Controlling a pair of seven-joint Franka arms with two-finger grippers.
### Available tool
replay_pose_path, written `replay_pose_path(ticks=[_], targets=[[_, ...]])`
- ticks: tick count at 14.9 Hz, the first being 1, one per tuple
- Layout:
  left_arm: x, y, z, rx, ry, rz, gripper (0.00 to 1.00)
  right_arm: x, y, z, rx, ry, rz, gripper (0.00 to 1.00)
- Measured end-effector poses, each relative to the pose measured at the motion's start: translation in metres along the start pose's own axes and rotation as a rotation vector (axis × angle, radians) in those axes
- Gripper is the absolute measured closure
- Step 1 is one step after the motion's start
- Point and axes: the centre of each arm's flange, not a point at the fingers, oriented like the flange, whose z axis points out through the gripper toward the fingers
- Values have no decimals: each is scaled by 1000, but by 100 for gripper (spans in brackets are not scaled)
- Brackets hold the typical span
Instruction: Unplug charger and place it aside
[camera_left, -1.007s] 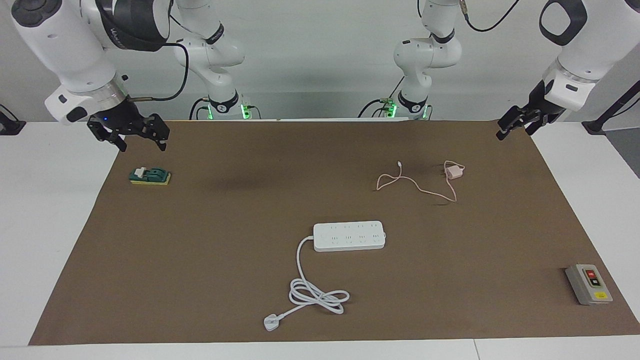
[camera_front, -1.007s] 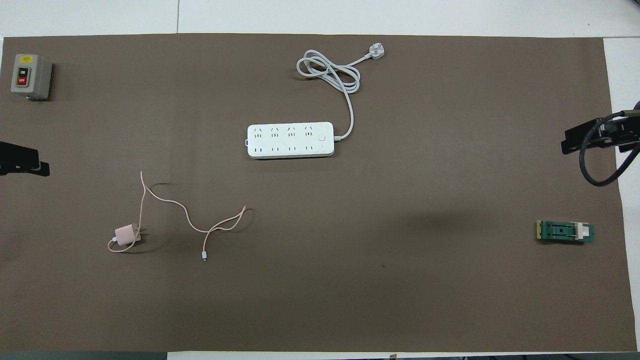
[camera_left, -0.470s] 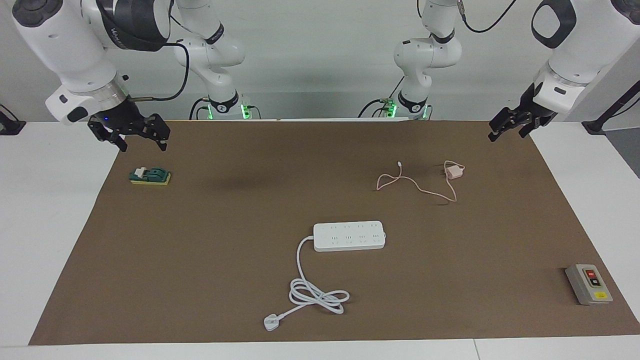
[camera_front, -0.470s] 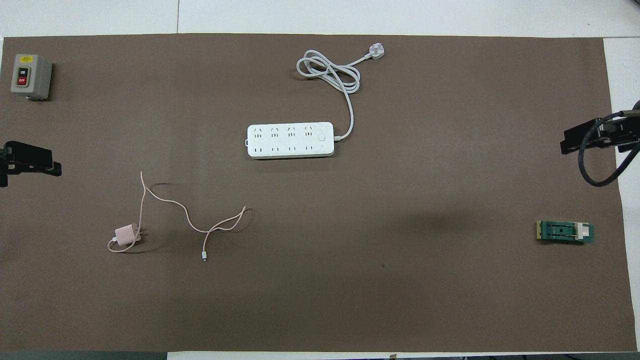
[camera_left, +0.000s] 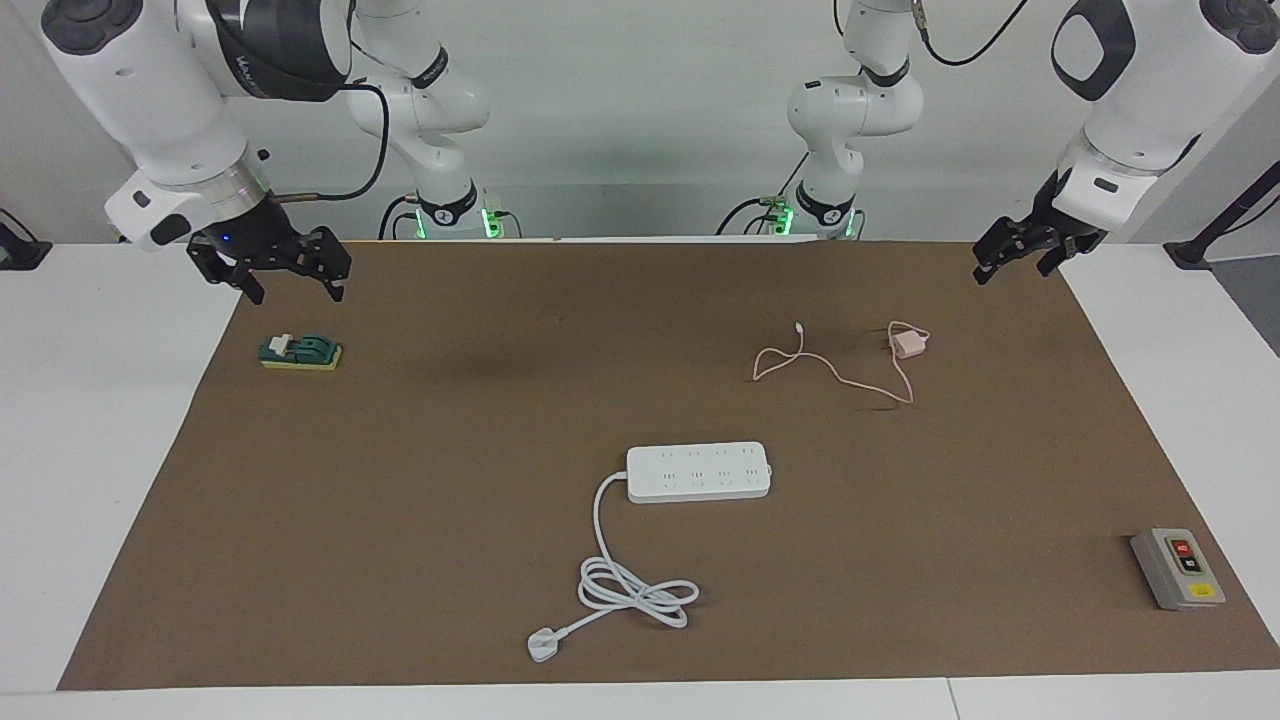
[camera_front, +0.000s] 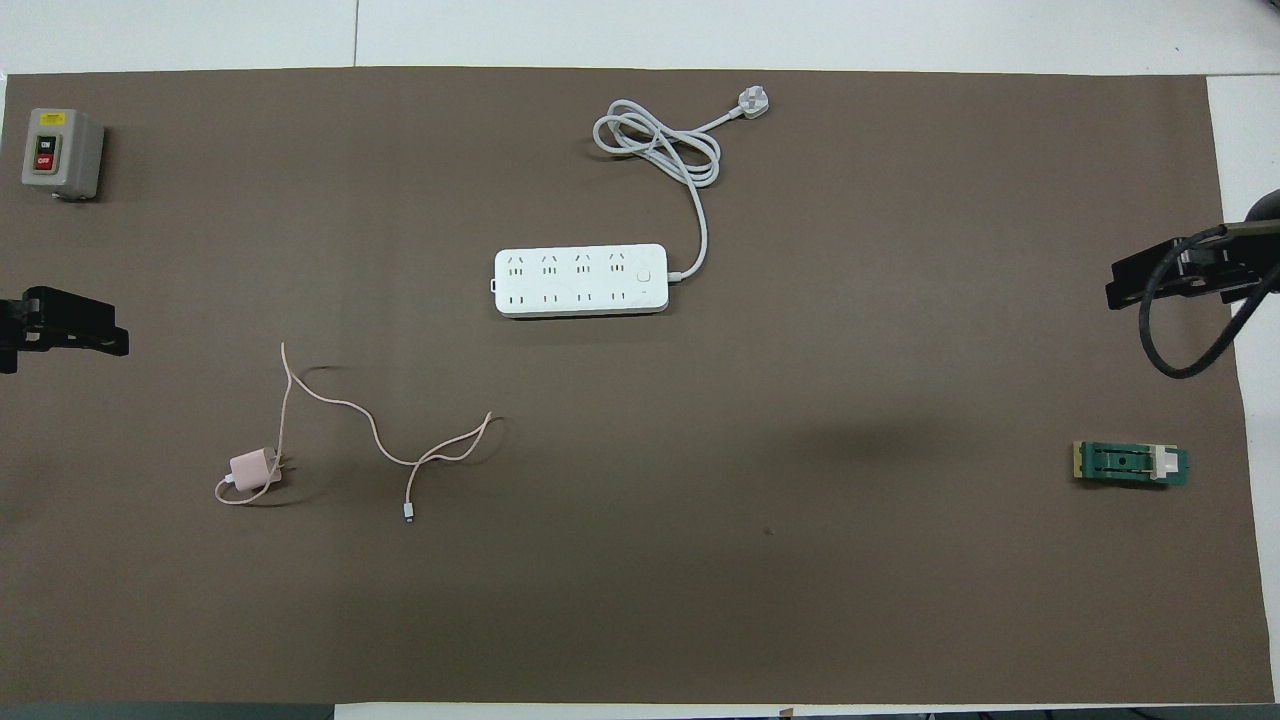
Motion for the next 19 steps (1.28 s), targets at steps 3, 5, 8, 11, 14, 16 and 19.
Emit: replay_pose_path(ticks=[3,5,8,11,14,16,19], targets=[[0,1,0,1,0,5,0,0,0,0,0,-2,0,0],[0,3,0,2,0,8,0,0,0,0,0,-2,0,0],[0,3,0,2,2,8,0,0,0,0,0,-2,0,0],[0,3,0,2,3,8,0,0,-3,0,0,-2,-5,0],[0,2,0,2,3,8,0,0,-4,0,0,-2,-8,0],[0,2,0,2,3,7,0,0,-4,0,0,-2,-8,0],[1,2,0,1,7,7,0,0,-4,0,0,-2,-8,0]])
